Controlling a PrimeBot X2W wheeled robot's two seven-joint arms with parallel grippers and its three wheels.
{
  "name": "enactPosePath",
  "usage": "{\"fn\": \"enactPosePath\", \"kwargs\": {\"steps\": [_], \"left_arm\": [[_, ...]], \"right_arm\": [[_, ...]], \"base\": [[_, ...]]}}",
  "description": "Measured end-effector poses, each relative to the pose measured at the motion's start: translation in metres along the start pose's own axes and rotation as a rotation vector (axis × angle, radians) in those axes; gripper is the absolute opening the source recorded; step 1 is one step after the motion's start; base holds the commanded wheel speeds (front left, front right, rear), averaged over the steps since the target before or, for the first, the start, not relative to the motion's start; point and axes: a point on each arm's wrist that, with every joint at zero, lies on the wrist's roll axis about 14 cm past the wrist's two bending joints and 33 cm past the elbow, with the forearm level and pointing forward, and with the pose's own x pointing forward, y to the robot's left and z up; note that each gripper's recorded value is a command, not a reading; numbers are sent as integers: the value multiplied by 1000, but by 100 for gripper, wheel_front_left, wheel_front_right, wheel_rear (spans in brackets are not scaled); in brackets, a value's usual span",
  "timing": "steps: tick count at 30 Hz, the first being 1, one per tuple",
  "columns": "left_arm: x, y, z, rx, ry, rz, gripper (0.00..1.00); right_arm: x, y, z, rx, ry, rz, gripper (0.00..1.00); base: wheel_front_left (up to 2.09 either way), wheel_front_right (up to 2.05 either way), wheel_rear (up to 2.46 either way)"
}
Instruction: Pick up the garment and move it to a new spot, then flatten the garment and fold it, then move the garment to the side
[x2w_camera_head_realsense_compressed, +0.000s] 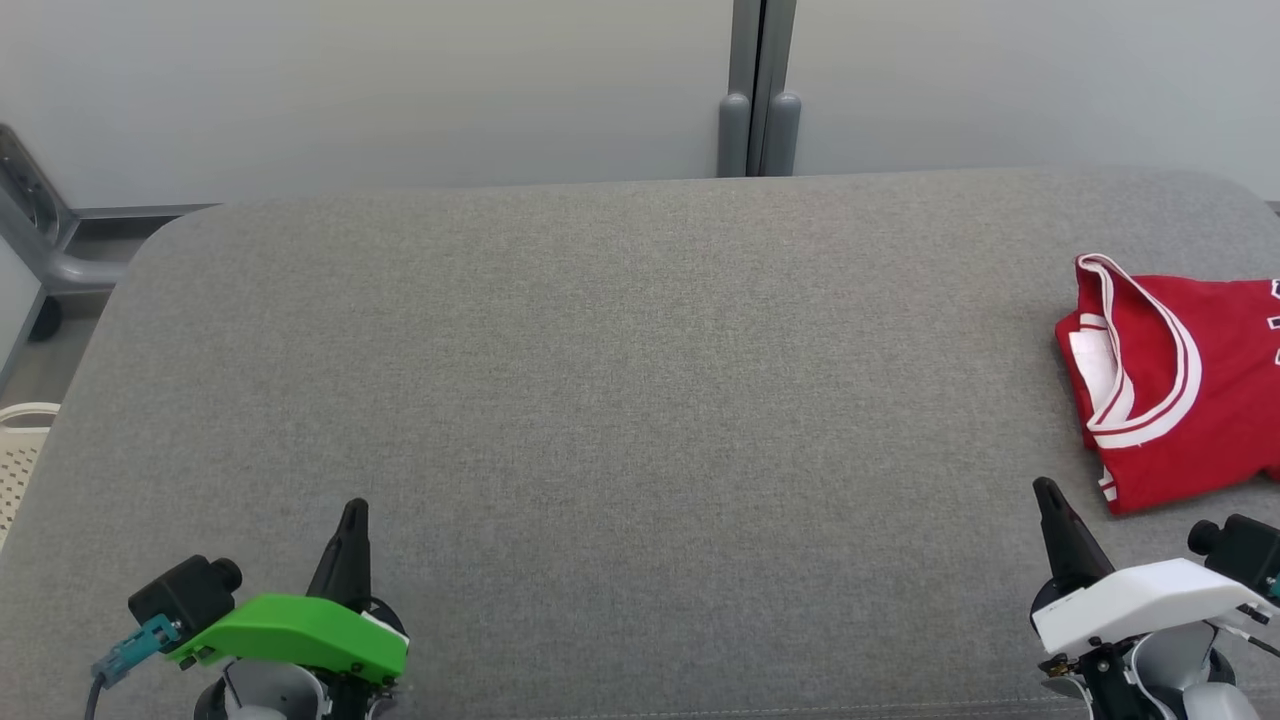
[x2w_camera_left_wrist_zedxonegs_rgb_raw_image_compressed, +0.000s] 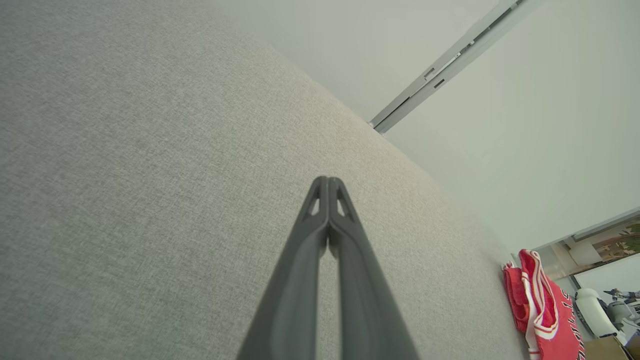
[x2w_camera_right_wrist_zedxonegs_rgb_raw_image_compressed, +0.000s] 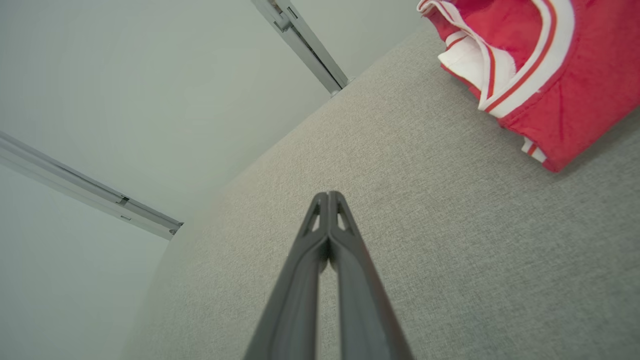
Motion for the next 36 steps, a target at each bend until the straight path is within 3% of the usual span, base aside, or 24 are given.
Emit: {"fn": "enactPosePath", "kwargs": {"steps": [36], "left_arm": [[17, -14, 6, -395, -4, -52, 0]], "right_arm": [[0, -23, 20, 426, -69, -29, 0]], "base": [[0, 0, 0]]}}
